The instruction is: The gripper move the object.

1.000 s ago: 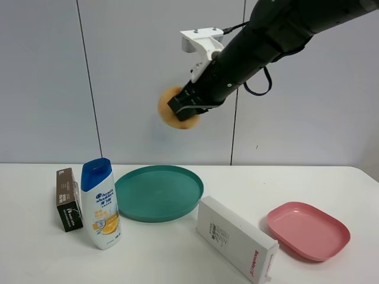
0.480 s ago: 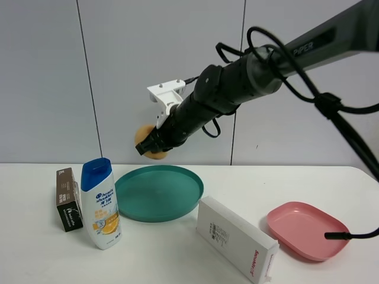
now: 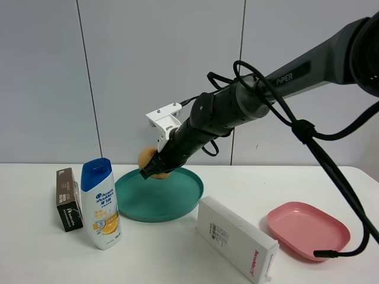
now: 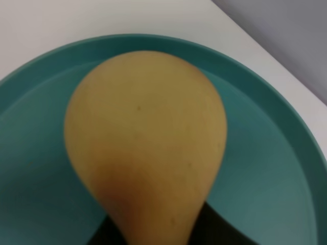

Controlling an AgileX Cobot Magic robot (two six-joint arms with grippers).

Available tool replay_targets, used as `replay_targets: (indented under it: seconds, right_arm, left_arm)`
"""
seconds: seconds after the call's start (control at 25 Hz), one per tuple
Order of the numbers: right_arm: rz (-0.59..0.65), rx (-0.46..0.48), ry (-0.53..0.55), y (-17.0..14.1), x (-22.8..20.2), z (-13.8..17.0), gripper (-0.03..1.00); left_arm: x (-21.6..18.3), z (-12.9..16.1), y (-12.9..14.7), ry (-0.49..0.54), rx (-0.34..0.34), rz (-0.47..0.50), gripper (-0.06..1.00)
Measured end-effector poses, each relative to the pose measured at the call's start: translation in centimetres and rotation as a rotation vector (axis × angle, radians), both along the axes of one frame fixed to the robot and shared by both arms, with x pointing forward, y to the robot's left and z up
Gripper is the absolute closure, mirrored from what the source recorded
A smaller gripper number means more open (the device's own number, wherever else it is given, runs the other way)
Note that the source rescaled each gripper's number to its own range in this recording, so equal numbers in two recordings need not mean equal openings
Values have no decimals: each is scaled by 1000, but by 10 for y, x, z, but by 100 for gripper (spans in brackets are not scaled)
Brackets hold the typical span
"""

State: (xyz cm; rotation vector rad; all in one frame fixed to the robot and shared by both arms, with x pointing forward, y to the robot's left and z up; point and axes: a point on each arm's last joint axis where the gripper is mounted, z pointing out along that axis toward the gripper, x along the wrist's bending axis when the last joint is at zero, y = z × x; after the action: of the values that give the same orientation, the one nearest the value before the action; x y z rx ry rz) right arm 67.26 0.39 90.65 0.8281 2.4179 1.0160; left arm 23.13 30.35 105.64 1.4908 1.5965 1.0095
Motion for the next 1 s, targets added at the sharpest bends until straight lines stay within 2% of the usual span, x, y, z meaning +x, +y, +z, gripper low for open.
replay_targets:
  seconds: [0.08,0.16,0.32,0.4,0.52,0.68,0.8,0.92,1.0]
  right_arm:
    - [0,-4,5,0,0,-4,86]
    - [-5,-2,-1,0,1,-5,71]
    - [-106,94,-16,0,7,1,18]
    - [-134,122,-13,0,8,2,5]
    - [-144,131,-7,0,8,2,-1]
    - [-141,128,-1,0,7,2,-3]
    - [-119,117,43,1,3,5,-3]
    - [-76,109,99,1,-6,26,-3]
    - [-43,113,119,-1,-13,50,-3]
  left_arm:
    - [0,0,0,0,0,0,-6]
    - [0,0,0,0,0,0,-6]
    - [0,0,0,0,0,0,-6]
    - [0,0,0,0,0,0,-6]
    - [0,0,0,0,0,0,-6]
    - [0,0,0,0,0,0,-6]
    - [0,0,0,0,0,0,-6]
    - [0,0,0,0,0,0,-6]
    - [0,0,0,0,0,0,-6]
